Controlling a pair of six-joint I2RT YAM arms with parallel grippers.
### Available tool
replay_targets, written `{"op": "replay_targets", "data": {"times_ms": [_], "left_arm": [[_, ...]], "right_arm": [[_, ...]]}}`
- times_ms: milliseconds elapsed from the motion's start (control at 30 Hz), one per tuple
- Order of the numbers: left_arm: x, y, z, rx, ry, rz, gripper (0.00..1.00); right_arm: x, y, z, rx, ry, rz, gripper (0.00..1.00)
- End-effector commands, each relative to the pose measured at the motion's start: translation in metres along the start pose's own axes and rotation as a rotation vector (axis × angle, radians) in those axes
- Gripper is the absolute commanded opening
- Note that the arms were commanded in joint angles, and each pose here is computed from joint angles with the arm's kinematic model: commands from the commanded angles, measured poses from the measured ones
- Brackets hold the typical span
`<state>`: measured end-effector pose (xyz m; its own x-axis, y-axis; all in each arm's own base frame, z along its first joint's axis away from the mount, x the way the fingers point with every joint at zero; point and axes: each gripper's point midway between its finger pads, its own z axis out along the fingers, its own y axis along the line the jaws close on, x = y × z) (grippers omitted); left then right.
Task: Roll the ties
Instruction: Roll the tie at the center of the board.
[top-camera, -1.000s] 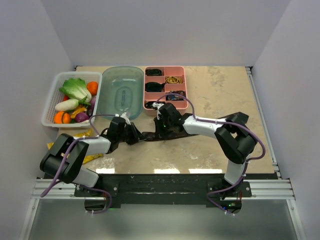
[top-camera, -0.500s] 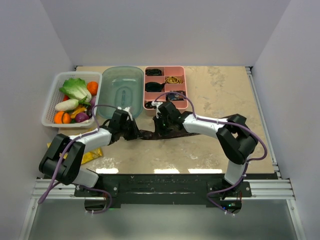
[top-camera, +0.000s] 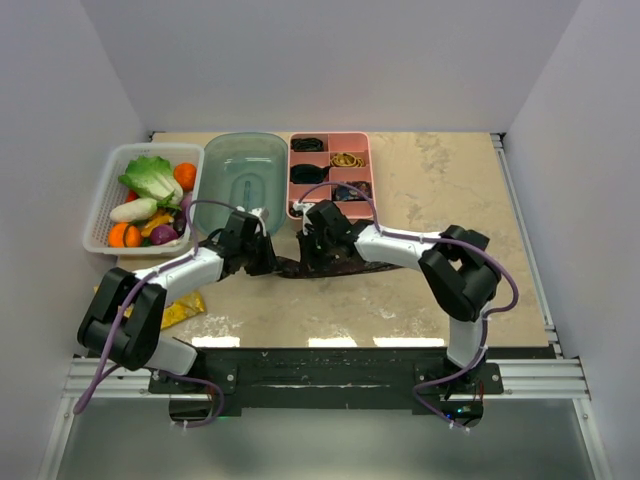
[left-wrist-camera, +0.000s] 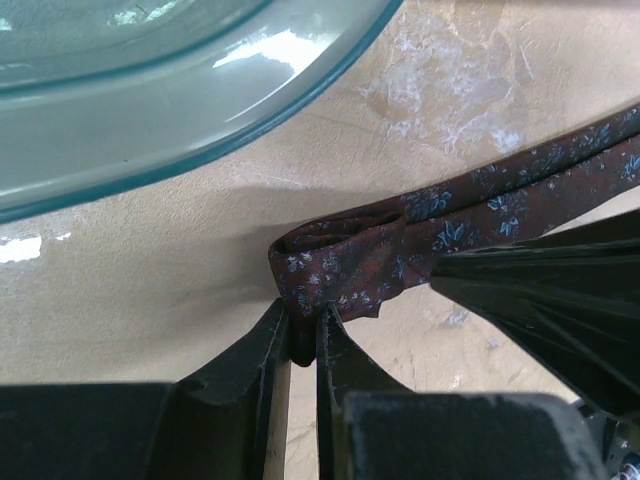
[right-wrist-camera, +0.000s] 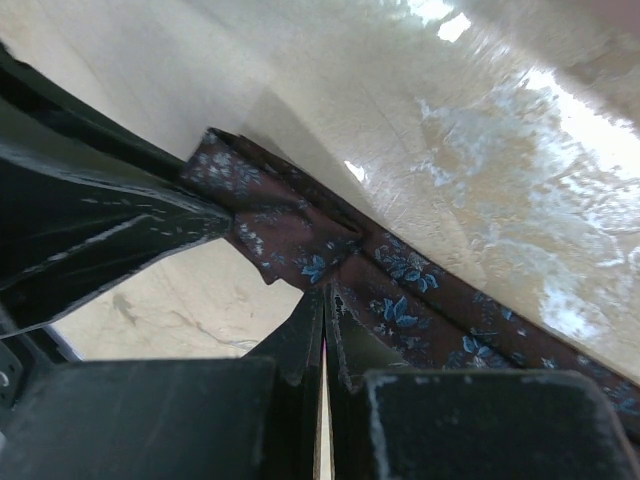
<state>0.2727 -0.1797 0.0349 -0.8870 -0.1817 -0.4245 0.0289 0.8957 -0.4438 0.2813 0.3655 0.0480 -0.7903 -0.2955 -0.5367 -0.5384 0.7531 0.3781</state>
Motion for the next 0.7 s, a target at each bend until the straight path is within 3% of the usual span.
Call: {"op": "replay_targets", "data": {"times_ms": [0, 667], "left_arm": [[-0.021, -0.018, -0.014, 0.036, -0.058, 0.046, 0.0], [-0.028, -0.04, -0.018, -0.015, -0.06, 0.135, 0.0]], "right_arm": [[-0.01, 0.013, 0.005, -0.043, -0.02, -0.018, 0.0], [-0.014, 0.018, 0.011, -0.062, -0.024, -0.014, 0.0]]}}
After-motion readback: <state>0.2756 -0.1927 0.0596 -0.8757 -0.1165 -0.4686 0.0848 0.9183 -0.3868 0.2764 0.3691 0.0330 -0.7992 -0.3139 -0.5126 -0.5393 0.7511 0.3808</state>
